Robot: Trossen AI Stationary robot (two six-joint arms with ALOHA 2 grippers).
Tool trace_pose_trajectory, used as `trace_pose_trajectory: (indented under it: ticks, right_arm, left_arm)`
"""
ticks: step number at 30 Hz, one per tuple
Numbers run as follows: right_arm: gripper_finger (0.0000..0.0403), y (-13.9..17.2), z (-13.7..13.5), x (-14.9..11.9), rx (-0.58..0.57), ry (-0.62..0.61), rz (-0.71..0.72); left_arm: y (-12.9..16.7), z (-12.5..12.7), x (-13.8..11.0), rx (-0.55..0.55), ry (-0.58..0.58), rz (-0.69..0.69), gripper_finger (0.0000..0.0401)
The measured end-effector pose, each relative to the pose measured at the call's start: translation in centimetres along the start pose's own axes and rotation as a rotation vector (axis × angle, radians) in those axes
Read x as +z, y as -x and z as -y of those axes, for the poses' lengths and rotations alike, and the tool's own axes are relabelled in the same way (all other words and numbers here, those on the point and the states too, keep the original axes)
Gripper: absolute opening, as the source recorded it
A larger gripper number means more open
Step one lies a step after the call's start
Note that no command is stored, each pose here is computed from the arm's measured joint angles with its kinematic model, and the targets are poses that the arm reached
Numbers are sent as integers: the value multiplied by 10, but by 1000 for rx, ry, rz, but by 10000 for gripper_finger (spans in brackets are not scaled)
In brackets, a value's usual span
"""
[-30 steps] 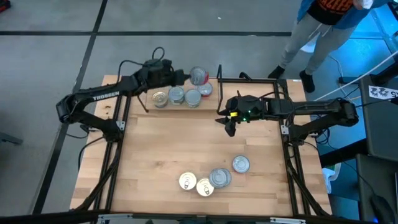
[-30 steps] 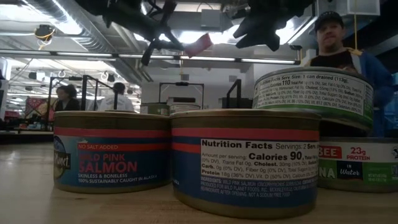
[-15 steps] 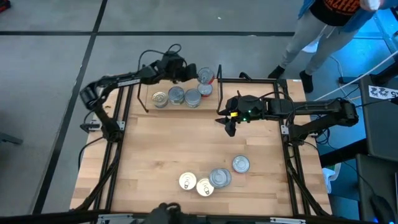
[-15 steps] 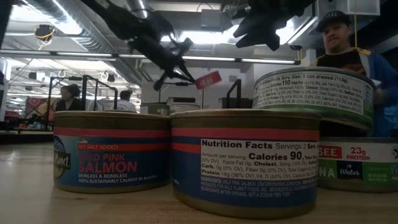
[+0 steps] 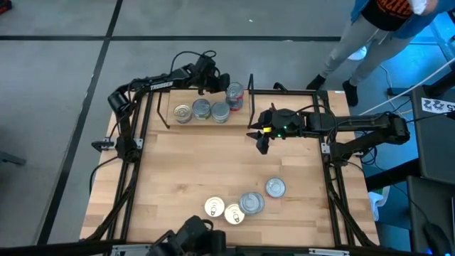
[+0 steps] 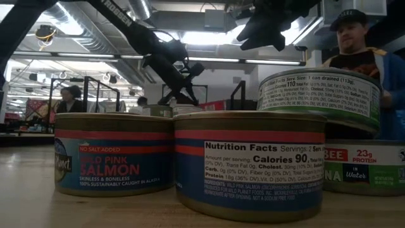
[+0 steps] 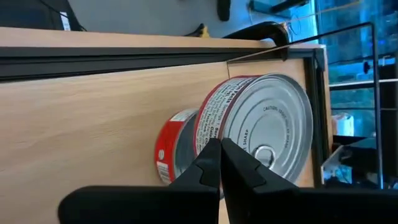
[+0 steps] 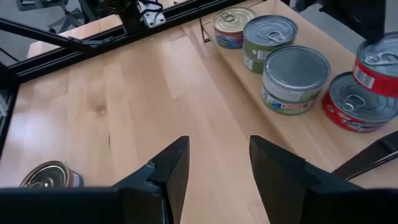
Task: Stack canned seafood by type on shelf
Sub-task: Stack the red tuna can on top of the other red tuna can on the shelf
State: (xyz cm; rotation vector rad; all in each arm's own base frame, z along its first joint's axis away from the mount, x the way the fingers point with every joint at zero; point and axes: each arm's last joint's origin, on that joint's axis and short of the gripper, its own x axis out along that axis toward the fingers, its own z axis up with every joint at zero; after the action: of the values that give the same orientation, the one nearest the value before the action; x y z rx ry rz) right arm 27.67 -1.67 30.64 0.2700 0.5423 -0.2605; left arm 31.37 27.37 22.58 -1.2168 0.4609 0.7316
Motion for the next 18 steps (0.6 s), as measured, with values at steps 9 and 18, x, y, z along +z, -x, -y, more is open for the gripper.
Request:
trace_pose_trajectory:
  ticks: [9, 18]
  right_arm:
    - [170, 0, 0, 0, -15, 0, 5]
    - [170, 0, 0, 0, -15, 0, 5]
  left_arm:
    - [2, -5, -3, 42, -35, -48, 0]
    - [0, -3, -6, 41, -46, -54, 0]
